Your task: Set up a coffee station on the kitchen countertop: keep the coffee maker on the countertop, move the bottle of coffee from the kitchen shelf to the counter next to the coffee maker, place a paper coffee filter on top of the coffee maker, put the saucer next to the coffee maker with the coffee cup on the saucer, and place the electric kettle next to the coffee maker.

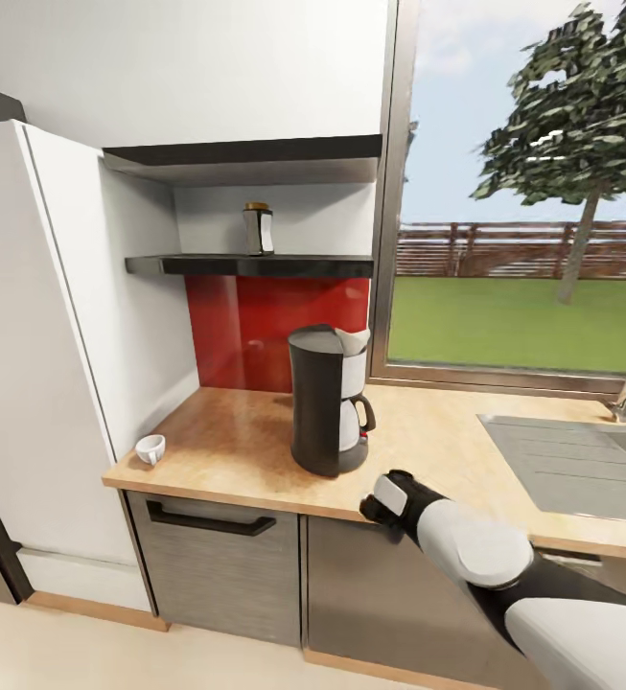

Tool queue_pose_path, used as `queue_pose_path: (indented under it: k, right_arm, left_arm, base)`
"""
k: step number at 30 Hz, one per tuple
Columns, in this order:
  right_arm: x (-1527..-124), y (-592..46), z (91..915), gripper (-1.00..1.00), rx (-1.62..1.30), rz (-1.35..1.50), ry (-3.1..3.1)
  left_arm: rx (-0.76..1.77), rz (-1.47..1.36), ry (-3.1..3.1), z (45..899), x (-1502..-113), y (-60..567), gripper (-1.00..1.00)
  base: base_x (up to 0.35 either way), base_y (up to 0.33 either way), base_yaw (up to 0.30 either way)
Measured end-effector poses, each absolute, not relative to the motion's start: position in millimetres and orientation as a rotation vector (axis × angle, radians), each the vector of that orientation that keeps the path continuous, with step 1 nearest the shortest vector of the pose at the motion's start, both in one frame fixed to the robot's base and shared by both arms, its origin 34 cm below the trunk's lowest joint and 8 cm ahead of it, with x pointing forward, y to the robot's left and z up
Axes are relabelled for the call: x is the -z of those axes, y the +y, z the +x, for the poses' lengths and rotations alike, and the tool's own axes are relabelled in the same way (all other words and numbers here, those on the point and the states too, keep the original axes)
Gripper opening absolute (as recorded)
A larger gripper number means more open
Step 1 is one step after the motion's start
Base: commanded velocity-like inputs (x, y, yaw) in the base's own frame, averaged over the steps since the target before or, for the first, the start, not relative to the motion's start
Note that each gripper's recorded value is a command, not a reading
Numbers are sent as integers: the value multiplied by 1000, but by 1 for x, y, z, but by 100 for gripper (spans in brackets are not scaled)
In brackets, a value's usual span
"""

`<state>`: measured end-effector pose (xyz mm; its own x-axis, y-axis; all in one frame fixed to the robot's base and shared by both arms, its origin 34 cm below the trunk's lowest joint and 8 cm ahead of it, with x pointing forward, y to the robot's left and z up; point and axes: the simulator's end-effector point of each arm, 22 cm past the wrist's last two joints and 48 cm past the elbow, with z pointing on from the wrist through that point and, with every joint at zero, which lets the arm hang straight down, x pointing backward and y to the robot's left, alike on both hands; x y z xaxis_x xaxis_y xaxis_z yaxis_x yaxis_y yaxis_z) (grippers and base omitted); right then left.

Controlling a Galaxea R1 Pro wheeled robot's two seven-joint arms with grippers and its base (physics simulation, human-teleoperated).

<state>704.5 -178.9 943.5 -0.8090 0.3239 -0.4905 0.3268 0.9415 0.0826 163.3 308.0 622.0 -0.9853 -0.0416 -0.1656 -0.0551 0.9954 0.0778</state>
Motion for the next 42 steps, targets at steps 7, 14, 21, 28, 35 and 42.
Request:
queue_pose_path:
  k: [7, 14, 21, 28, 35, 42]
  right_arm:
    - [-872, -216, 663, 100, 210, 413, 2378]
    - [-839, -231, 610, 100, 278, 330, 2093]
    - [-807, -231, 563, 100, 285, 316, 2106]
    - [-756, -225, 489, 100, 290, 275, 2224]
    - [-723, -202, 458, 100, 140, 150, 2363]
    - [-690, -196, 415, 100, 134, 80, 2610]
  left_arm:
    - [-105, -69, 2961, 170, -622, 299, 100]
    - [-91, -69, 2947, 176, -623, 293, 100]
    - [-72, -69, 2945, 177, -622, 282, 100]
    - [-52, -70, 2942, 179, -622, 271, 100]
    - [-57, -58, 2954, 174, -622, 274, 100]
    - [-67, -54, 2959, 171, -622, 280, 100]
  base:
    - [0, 0, 0]
    - [0, 0, 0]
    - [0, 0, 0]
    - [0, 0, 0]
    - [0, 0, 0]
    - [0, 0, 0]
